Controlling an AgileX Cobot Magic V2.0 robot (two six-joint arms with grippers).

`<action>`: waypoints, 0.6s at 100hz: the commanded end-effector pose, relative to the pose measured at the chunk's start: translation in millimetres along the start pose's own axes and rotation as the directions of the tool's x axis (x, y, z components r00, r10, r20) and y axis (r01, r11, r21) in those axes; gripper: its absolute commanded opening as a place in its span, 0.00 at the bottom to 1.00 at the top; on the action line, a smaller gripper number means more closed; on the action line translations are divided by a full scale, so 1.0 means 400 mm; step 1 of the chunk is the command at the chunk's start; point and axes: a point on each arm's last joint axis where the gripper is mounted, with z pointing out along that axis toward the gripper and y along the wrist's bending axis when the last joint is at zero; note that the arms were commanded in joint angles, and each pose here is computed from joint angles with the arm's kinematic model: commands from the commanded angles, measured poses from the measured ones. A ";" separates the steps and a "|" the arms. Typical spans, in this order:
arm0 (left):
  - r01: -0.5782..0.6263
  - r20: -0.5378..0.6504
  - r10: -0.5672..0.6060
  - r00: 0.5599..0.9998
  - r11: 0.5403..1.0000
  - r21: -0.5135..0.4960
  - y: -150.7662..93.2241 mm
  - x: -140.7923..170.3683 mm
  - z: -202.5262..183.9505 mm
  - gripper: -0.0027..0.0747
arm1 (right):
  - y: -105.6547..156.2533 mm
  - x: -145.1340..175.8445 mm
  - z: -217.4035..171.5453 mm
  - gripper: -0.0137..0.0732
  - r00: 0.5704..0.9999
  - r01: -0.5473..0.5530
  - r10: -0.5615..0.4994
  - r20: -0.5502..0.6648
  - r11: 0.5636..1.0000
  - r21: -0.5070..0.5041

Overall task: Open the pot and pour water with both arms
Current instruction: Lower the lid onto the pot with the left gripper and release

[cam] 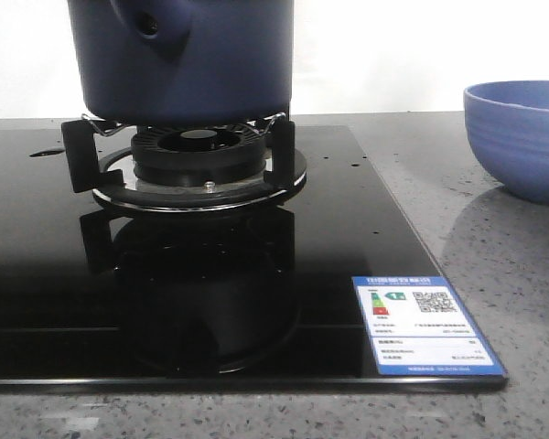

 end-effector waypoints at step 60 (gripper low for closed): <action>0.147 0.064 -0.133 0.989 0.926 -0.349 0.090 0.177 -0.359 0.01 | 0.106 0.183 -0.116 0.11 0.725 0.428 -0.369 0.582 0.903 0.041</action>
